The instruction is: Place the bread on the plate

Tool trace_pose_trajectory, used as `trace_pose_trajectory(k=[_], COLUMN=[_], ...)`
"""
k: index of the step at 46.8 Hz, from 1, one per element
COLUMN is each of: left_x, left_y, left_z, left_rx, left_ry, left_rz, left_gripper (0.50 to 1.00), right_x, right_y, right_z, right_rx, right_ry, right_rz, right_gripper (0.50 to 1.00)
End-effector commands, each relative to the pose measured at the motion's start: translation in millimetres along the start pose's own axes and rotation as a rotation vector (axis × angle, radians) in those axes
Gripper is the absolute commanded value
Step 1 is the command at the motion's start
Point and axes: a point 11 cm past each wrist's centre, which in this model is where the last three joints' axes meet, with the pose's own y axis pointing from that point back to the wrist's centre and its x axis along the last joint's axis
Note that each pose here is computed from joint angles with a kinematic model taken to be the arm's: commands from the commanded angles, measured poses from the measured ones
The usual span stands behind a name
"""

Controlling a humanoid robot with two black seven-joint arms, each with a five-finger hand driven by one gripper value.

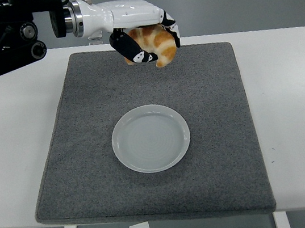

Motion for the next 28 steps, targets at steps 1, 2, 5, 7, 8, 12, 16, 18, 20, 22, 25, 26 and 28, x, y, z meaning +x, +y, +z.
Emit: trace_pose_trajectory(k=[1, 2, 5, 7, 8, 12, 16, 18, 20, 22, 25, 26, 28], left_x=[-17.1, -22.8, -40.0, -51.1, -56.7, -76.1, -90.0, -96.8, -103.7, -110.7, -118.9, -122.2, -127.0], left_y=[-1.3, -1.7, -4.5, -7.4, -8.3, -11.9, -17.0, -19.4, -21.2, -23.0, -24.1, -23.7, -23.6], left_z=[0.7, 1.5, 3.8, 6.3, 6.5, 7.3, 10.8, 12.9, 14.4, 16.0, 17.3, 17.0, 16.9], left_rx=[-0.024, -0.032, -0.05, -0.064, -0.067, -0.08, -0.099, -0.108, -0.115, -0.122, -0.129, -0.13, -0.13], left_ry=[-0.034, -0.04, -0.06, -0.066, -0.069, -0.067, -0.061, -0.057, -0.056, -0.055, -0.054, -0.052, -0.05], left_rz=[-0.047, -0.061, -0.101, -0.123, -0.134, -0.165, -0.177, -0.186, -0.199, -0.211, -0.224, -0.23, -0.237], left_gripper=[0.5, 0.5, 0.5, 0.5, 0.5, 0.5, 0.5, 0.5, 0.5, 0.5, 0.5, 0.5, 0.5], right_x=[0.0, 0.0, 0.0, 0.0, 0.0, 0.0, 0.0, 0.0, 0.0, 0.0, 0.0, 0.0, 0.0], right_y=[0.0, 0.0, 0.0, 0.0, 0.0, 0.0, 0.0, 0.0, 0.0, 0.0, 0.0, 0.0, 0.0], right_z=[-0.1, -0.1, -0.1, -0.1, -0.1, -0.1, -0.1, -0.1, -0.1, -0.3, -0.1, -0.1, -0.1], right_rx=[0.0, 0.0, 0.0, 0.0, 0.0, 0.0, 0.0, 0.0, 0.0, 0.002, 0.0, 0.0, 0.0], right_ry=[0.0, 0.0, 0.0, 0.0, 0.0, 0.0, 0.0, 0.0, 0.0, 0.0, 0.0, 0.0, 0.0], right_rz=[0.0, 0.0, 0.0, 0.0, 0.0, 0.0, 0.0, 0.0, 0.0, 0.0, 0.0, 0.0, 0.0], right_gripper=[0.952, 0.954, 0.952, 0.952, 0.952, 0.952, 0.952, 0.952, 0.952, 0.952, 0.952, 0.952, 0.952])
